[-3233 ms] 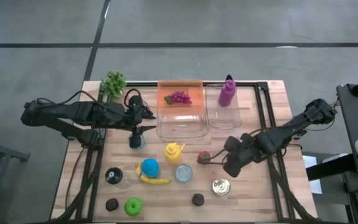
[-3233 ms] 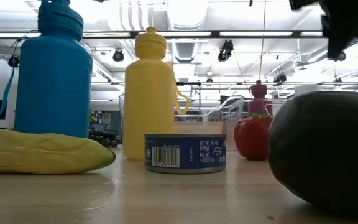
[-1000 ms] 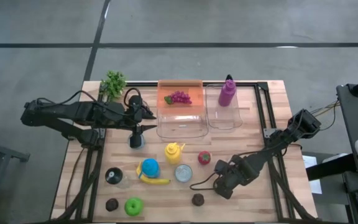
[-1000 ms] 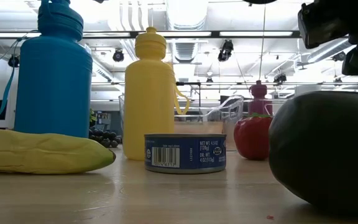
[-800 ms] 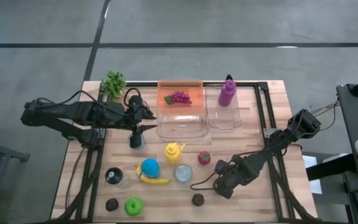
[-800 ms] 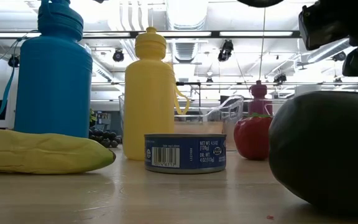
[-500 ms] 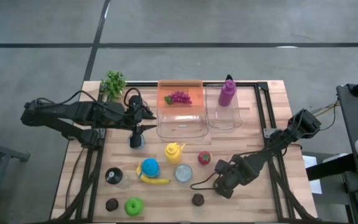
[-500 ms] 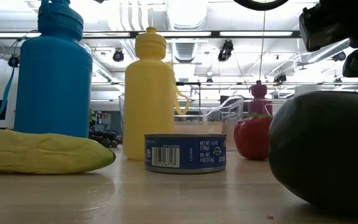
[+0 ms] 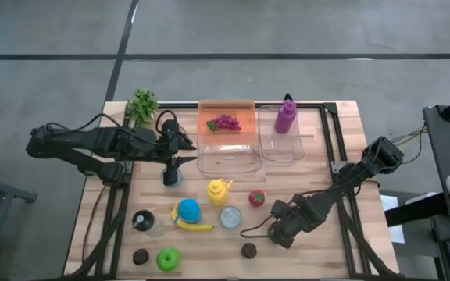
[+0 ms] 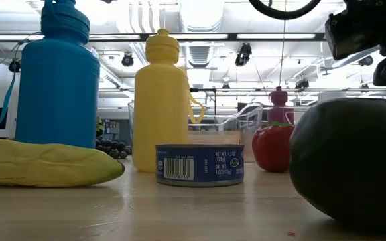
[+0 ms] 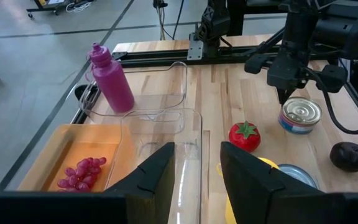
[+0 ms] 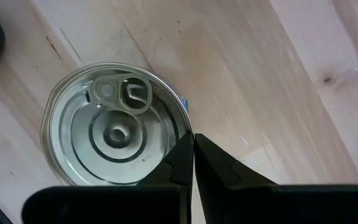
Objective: Pick & Place Food Item
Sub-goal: Put the blue and pink can into the left transparent bin
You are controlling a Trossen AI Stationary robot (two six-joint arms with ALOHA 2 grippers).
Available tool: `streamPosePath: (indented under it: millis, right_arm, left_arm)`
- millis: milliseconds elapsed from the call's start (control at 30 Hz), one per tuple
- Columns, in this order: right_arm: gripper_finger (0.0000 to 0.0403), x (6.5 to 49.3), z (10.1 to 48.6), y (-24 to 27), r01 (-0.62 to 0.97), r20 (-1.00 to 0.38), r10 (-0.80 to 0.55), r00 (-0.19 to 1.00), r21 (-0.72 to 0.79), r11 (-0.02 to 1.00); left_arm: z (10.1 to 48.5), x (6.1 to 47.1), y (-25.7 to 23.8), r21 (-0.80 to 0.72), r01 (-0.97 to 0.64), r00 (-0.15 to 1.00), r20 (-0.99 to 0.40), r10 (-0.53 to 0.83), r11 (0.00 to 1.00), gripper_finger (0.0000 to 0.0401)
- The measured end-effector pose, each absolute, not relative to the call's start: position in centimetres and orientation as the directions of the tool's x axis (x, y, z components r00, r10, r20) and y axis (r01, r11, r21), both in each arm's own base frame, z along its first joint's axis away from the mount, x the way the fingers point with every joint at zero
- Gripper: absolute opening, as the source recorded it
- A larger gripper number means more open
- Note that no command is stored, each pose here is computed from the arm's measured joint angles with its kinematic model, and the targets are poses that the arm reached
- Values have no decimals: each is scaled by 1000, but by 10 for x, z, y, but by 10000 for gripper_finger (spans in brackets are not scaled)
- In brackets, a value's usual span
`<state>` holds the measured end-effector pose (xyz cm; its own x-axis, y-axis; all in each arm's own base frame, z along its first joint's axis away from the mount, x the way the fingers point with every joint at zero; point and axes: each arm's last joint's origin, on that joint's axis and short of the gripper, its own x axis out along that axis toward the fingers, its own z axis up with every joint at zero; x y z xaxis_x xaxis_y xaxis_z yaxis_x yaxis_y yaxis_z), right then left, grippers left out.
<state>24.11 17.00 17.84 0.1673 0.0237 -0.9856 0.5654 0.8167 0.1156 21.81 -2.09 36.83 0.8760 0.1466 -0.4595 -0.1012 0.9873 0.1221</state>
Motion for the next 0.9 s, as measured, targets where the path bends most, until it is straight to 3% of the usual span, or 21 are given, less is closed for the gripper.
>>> streamPosePath:
  millis: [900]
  right_arm:
    - [8,236,169,166,628,-992,-3,129,79,774]
  left_arm:
    - [368,218,-21,122,-101,875,-462,146,987,131]
